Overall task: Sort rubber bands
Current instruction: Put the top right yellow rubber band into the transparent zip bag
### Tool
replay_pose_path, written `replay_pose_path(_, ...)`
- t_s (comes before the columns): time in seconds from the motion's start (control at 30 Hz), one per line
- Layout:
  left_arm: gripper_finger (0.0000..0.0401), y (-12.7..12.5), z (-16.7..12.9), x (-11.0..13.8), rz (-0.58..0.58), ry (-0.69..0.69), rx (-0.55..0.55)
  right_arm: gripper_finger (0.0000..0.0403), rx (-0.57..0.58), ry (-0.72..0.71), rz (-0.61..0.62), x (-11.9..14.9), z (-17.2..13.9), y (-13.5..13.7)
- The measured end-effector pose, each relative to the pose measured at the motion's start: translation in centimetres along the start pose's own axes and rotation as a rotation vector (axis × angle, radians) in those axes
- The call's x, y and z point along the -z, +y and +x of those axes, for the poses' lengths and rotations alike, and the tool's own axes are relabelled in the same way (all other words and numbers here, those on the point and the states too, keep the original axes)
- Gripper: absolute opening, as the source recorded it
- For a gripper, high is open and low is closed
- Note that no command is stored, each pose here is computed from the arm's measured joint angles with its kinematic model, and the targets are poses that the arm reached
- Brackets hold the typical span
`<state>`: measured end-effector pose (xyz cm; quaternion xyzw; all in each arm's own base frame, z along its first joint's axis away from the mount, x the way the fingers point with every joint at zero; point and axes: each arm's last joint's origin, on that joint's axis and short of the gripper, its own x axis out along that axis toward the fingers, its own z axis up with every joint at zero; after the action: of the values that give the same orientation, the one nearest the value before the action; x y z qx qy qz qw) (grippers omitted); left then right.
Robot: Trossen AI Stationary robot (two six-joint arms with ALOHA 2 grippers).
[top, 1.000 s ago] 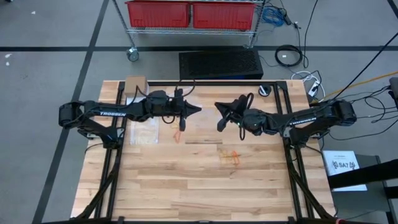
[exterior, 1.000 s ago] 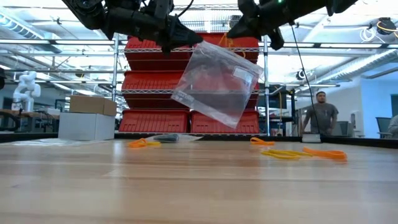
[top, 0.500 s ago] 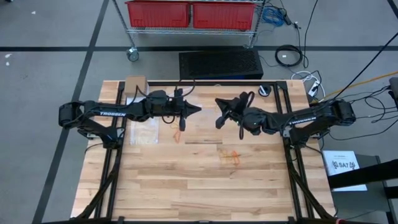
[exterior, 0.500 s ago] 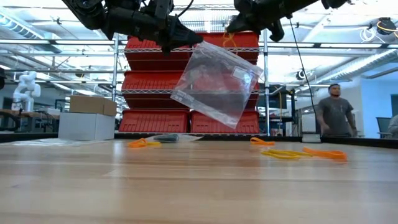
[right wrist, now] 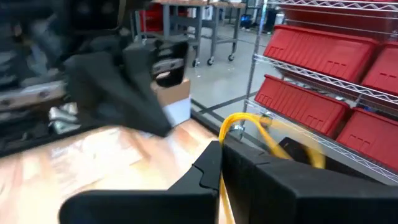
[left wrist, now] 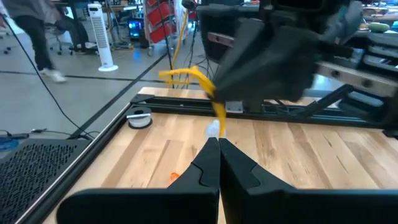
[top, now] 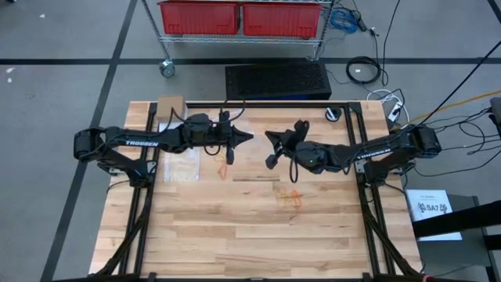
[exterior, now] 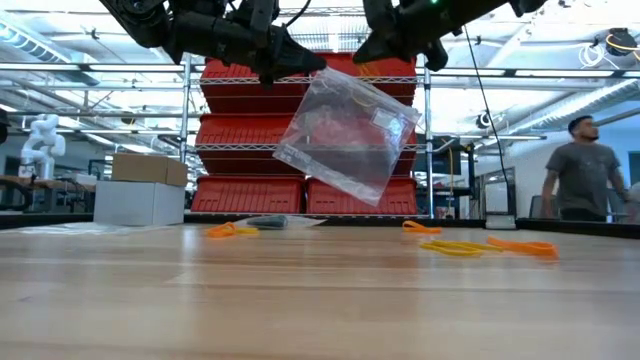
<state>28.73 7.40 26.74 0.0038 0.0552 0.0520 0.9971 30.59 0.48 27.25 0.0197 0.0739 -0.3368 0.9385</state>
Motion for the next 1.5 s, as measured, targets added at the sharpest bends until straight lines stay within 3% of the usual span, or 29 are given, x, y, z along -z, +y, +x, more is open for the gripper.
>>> replay_pose_path(0.53, 0.0000, 0.0, 0.0, 0.0, 0.000, 0.001, -0.004, 0.0000, -0.052, 0.113, -0.050, 1.3, -0.4, 0.2)
replay_pose_path(0.83, 0.0000, 0.0, 0.0, 0.0, 0.001, 0.003, 0.005, 0.0000, -0.129, 0.229, 0.013, 2.1, 0.7, -1.0)
replay_pose_path(1.33, 0.0000, -0.2, 0.0, 0.4, -0.008, 0.043, 0.071, 0.0000, -0.107, 0.237, 0.021, 2.0, 1.6, -2.2)
replay_pose_path(1.5, 0.0000, -0.2, 0.0, 0.4, -0.007, 0.043, 0.071, 0.0000, -0.180, 0.261, 0.035, 2.0, 1.7, -2.2)
